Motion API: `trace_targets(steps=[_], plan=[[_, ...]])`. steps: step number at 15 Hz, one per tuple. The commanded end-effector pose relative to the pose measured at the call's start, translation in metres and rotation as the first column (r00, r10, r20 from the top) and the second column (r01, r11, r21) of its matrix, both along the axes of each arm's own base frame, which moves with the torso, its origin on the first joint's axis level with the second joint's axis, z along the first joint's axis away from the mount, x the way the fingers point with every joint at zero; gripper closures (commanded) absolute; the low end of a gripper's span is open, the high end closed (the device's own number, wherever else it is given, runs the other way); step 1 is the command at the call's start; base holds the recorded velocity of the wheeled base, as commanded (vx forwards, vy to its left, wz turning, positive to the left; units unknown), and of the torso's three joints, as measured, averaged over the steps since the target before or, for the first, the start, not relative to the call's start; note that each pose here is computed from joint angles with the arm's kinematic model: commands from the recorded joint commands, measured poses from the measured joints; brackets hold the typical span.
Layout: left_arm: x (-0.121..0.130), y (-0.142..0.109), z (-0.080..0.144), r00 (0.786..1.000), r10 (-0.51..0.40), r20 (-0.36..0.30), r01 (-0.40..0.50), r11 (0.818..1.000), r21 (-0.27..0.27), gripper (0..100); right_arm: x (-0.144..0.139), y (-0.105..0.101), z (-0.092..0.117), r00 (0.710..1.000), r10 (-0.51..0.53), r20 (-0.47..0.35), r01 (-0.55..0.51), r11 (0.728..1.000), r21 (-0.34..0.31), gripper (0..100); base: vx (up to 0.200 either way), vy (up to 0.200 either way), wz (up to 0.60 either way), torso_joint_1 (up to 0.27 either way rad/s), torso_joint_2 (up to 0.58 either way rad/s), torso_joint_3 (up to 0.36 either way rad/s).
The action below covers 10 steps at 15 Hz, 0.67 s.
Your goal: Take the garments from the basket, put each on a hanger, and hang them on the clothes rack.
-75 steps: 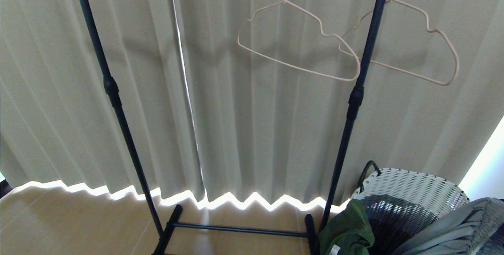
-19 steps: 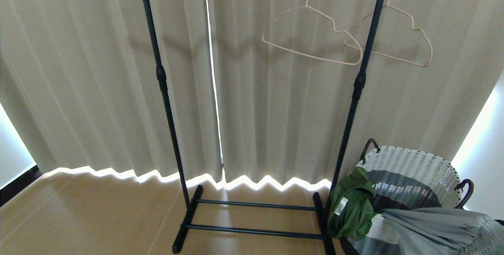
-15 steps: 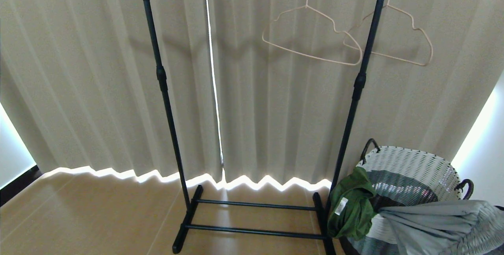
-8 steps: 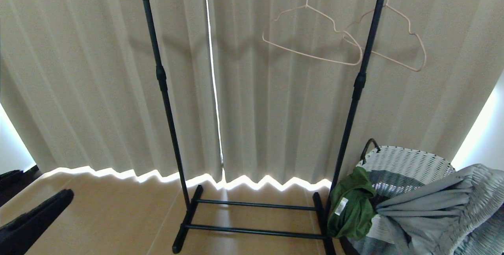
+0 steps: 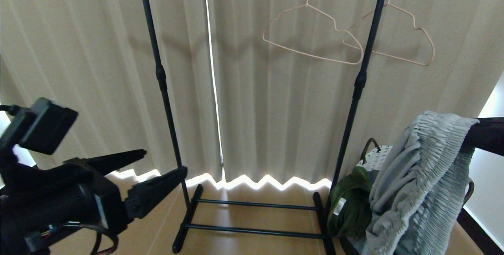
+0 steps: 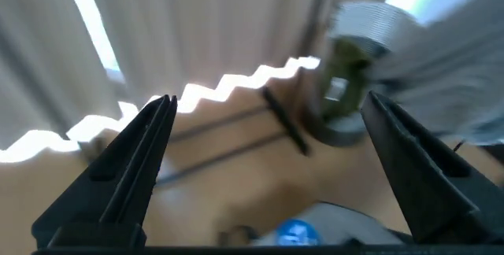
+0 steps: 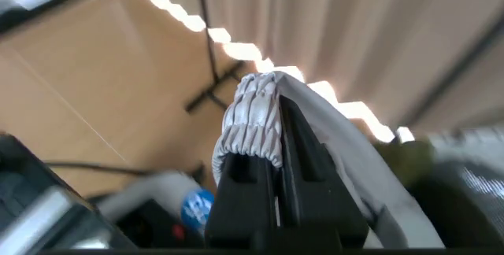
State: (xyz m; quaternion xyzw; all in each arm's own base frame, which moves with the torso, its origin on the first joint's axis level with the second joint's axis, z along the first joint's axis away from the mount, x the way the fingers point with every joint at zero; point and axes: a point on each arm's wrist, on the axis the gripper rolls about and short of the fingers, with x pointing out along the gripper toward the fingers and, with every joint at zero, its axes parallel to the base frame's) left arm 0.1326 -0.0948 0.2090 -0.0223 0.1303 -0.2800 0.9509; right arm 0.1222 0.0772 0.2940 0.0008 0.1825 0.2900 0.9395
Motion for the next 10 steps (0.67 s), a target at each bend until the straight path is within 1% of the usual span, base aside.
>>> trace_targets(steps=[1, 3, 4, 6, 7, 8, 9, 10], plan=[[0.013, -0.048, -0.014, 0.988, -0.115, -0.107, 0.117, 0.993, 0.008, 0, 0.009, 0.013, 0.005, 0.999, 0.040, 0.005, -0.040, 0.999, 0.007, 100, 0.000, 0.000, 0.00, 0.000, 0.00, 0.000], [0.011, -0.073, -0.022, 0.973, -0.191, -0.131, 0.194, 0.981, 0.011, 0, 0.008, 0.016, 0.010, 0.998, 0.061, 0.030, -0.062, 0.998, 0.024, 100, 0.000, 0.000, 0.00, 0.000, 0.00, 0.000], [0.010, -0.095, -0.033, 0.960, -0.239, -0.143, 0.244, 0.969, 0.021, 0, 0.007, 0.017, 0.012, 0.997, 0.067, 0.050, -0.068, 0.997, 0.036, 100, 0.000, 0.000, 0.00, 0.000, 0.00, 0.000], [0.004, -0.122, -0.044, 0.937, -0.304, -0.175, 0.313, 0.950, 0.024, 0, 0.007, 0.019, 0.014, 0.995, 0.074, 0.068, -0.078, 0.996, 0.050, 100, 0.000, 0.000, 0.00, 0.000, 0.00, 0.000], [0.003, -0.134, -0.046, 0.928, -0.323, -0.187, 0.333, 0.943, 0.019, 0, 0.006, 0.021, 0.016, 0.993, 0.089, 0.083, -0.094, 0.994, 0.059, 100, 0.000, 0.000, 0.00, 0.000, 0.00, 0.000], [0.003, -0.139, -0.047, 0.925, -0.329, -0.192, 0.338, 0.941, 0.015, 0, 0.006, 0.022, 0.016, 0.992, 0.094, 0.087, -0.099, 0.993, 0.065, 100, 0.000, 0.000, 0.00, 0.000, 0.00, 0.000], [0.006, -0.159, -0.050, 0.919, -0.333, -0.211, 0.340, 0.940, -0.003, 0, 0.005, 0.025, 0.019, 0.990, 0.102, 0.095, -0.112, 0.988, 0.104, 100, 0.000, 0.000, 0.00, 0.000, 0.00, 0.000], [0.007, -0.169, -0.053, 0.918, -0.330, -0.220, 0.335, 0.942, -0.011, 0, 0.005, 0.026, 0.019, 0.990, 0.104, 0.097, -0.115, 0.986, 0.117, 100, 0.000, 0.000, 0.00, 0.000, 0.00, 0.000]])
